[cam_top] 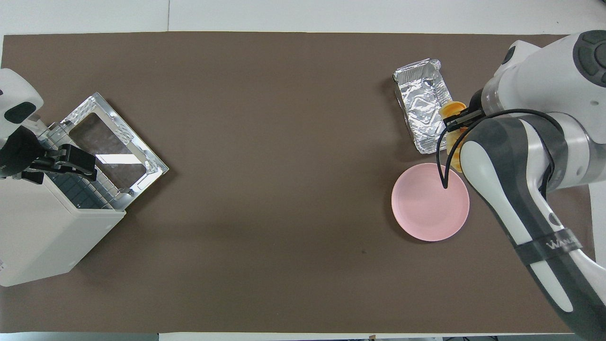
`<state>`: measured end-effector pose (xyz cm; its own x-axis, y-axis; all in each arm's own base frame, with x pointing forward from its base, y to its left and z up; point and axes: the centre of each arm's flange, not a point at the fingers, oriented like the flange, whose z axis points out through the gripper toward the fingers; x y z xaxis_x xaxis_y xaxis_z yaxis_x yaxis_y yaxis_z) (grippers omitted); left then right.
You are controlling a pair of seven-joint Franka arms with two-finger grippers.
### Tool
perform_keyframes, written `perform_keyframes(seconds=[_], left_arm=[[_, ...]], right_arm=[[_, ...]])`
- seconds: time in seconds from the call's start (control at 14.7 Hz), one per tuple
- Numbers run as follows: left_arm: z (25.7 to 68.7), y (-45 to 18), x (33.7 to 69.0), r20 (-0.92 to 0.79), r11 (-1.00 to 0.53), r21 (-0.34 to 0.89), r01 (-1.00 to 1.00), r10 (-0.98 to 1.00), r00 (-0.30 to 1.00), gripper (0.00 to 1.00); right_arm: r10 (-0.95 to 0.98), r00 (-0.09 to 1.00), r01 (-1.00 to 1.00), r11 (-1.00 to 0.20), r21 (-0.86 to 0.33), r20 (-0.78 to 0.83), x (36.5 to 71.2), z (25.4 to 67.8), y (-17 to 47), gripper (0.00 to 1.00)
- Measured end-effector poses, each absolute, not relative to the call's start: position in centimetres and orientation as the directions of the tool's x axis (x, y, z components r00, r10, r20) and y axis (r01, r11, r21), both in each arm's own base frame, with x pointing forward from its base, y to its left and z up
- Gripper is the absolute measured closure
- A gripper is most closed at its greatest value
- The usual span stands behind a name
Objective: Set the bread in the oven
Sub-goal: 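Lift the bread slices with the right gripper toward the foil tray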
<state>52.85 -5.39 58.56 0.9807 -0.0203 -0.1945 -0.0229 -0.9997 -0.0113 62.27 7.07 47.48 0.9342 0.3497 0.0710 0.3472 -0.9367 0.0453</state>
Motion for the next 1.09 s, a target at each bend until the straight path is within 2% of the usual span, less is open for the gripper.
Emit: perform_keyframes(seconds=[0.27, 0.68, 0.89, 1.09], left_arm=[[58.6, -5.4, 52.9, -0.194, -1.0, -0.011, -0.023, -0.02, 0.981, 0.0], [58.6, -5.4, 52.9, -0.195, -1.0, -0.011, -0.023, -0.02, 0.981, 0.0], [58.6, -5.4, 52.9, -0.194, -1.0, -0.011, -0.023, -0.02, 0.981, 0.0], [58.6, -5.4, 52.9, -0.194, -1.0, -0.011, -0.023, -0.02, 0.981, 0.0]], right_arm=[[0.383, 0.923, 0.381, -0.923, 0.046, 0.04, 65.2, 45.4, 7.9, 0.89], [0.402, 0.916, 0.4, -0.915, 0.061, 0.021, 72.9, 39.4, 9.4, 0.89], [0.402, 0.915, 0.398, -0.915, 0.073, 0.048, 74.6, 35.8, 9.4, 0.89], [0.409, 0.909, 0.402, -0.912, 0.083, 0.079, 75.2, 34.2, 9.8, 0.89]])
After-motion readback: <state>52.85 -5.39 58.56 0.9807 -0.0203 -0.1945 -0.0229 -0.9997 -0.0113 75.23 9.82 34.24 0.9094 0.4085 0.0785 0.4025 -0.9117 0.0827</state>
